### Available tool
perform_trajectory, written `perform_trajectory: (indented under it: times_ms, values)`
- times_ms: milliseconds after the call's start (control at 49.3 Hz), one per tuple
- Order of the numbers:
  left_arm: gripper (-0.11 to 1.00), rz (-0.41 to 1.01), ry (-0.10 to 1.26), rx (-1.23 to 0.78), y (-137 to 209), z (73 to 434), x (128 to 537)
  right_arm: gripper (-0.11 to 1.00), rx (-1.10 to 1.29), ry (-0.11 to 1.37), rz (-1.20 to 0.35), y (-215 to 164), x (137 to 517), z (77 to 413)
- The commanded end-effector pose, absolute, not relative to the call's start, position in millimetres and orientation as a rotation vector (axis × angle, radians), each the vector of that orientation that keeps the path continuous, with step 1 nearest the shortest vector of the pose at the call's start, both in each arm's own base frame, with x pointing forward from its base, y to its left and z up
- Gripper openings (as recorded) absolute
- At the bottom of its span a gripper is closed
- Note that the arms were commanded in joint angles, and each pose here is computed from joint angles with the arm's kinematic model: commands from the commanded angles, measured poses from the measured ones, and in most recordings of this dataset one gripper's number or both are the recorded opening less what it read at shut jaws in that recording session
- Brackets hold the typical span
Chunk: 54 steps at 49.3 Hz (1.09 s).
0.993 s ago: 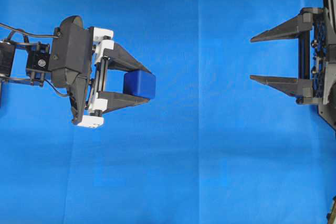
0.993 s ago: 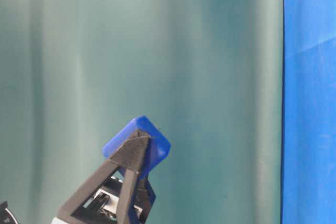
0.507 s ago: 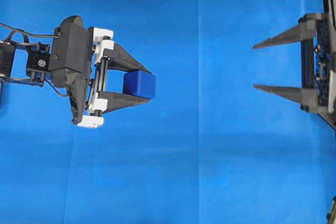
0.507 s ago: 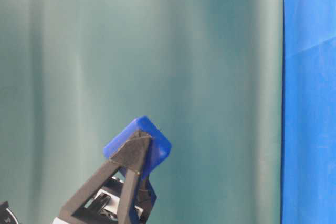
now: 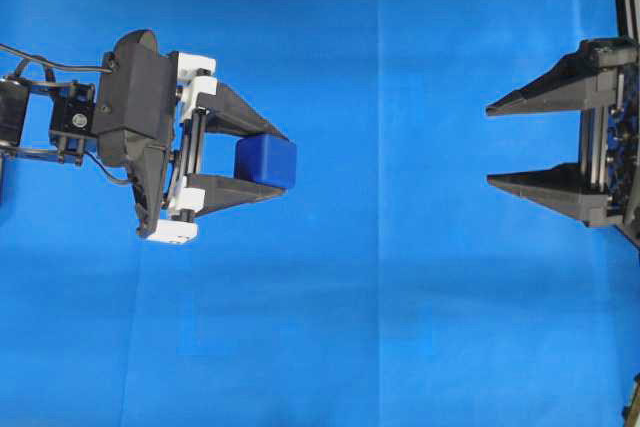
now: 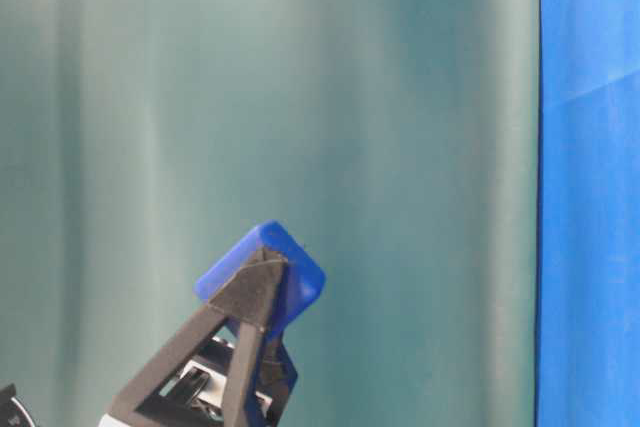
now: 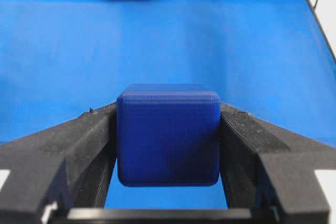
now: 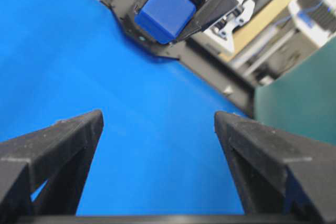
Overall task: Handover the blue block to the right arm after grasping it with the left arm, then place it in the designated position.
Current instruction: 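Rotate the right gripper and open it facing the held cube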
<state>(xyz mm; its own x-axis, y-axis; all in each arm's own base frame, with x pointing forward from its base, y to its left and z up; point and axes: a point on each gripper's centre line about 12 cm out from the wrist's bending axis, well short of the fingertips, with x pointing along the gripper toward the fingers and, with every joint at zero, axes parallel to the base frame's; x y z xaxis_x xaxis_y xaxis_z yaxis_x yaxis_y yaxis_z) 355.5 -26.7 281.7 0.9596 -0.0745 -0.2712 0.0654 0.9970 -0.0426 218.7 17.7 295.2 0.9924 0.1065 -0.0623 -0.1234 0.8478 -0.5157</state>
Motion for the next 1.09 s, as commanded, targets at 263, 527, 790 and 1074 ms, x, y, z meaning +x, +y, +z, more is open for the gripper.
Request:
perform_trajectory:
  times_ms: [263, 527, 790, 1074]
  values:
    - [0.49, -0.069, 0.230, -0.038, -25.5, 295.1, 354.1, 0.96, -0.917, -0.022, 0.146, 21.2, 220.4, 305.9]
    - [0.49, -0.069, 0.232, -0.038, -25.5, 294.9, 354.1, 0.96, -1.144, -0.039, 0.168, 23.3, 220.5, 304.2]
    - [0.49, -0.069, 0.233, -0.038, -25.5, 294.3, 353.8, 0.96, -1.236, -0.037, 0.186, 24.6, 221.6, 301.3]
    - [0.49, -0.068, 0.230, -0.041, -25.5, 295.1, 354.1, 0.96, -1.238, -0.038, 0.185, 24.6, 221.4, 301.6]
